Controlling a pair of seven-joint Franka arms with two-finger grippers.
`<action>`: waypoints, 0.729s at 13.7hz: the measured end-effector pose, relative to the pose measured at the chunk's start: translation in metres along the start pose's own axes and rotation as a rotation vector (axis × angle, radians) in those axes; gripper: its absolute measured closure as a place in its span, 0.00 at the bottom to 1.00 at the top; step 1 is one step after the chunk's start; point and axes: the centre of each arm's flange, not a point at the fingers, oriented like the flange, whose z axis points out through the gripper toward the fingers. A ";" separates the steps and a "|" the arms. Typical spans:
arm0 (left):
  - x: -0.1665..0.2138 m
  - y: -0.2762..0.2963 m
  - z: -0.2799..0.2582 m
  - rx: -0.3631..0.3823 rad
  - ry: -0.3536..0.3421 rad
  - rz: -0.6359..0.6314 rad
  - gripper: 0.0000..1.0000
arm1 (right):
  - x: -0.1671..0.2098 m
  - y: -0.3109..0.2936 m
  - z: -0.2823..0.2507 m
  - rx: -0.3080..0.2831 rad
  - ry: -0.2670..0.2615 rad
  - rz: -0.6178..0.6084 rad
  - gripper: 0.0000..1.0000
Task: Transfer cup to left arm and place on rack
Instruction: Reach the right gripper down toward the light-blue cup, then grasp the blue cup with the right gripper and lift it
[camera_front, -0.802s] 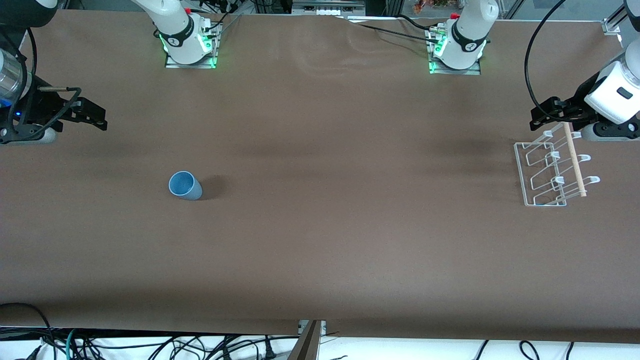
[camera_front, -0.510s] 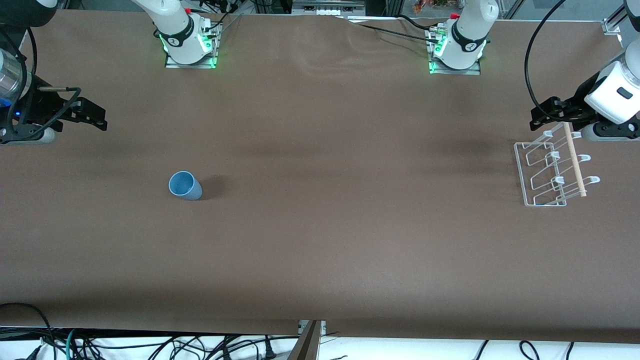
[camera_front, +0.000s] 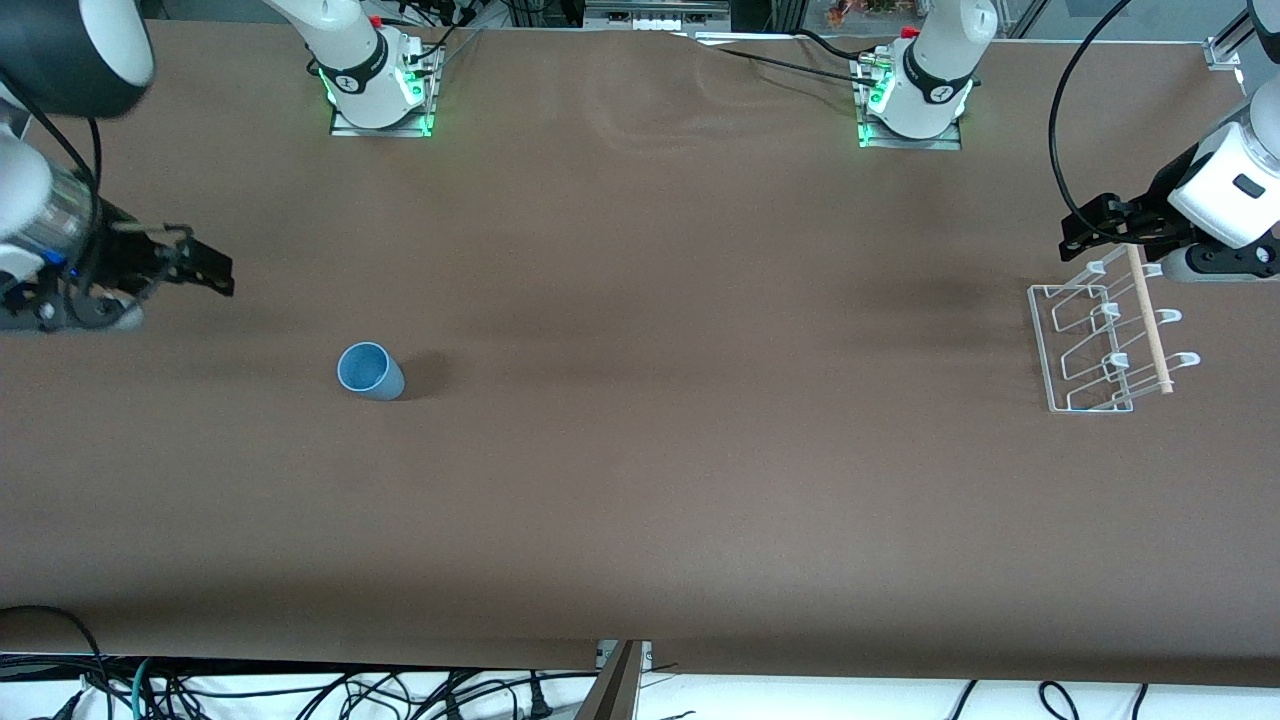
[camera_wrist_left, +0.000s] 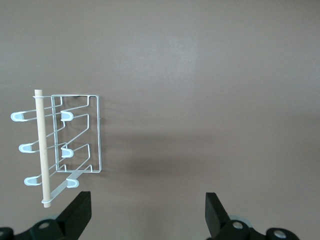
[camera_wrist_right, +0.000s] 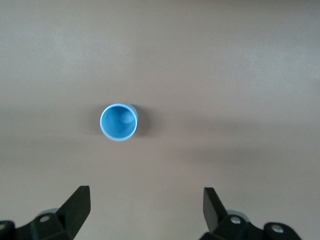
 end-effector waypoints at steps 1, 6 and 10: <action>0.000 0.000 0.000 0.000 0.000 0.000 0.00 | 0.008 -0.001 0.018 -0.002 -0.005 -0.001 0.00; 0.000 0.000 0.000 0.000 0.000 0.000 0.00 | 0.046 -0.009 0.113 -0.012 -0.017 -0.009 0.00; 0.000 0.000 0.000 0.000 0.000 0.000 0.00 | 0.050 -0.014 0.182 -0.005 -0.010 -0.009 0.00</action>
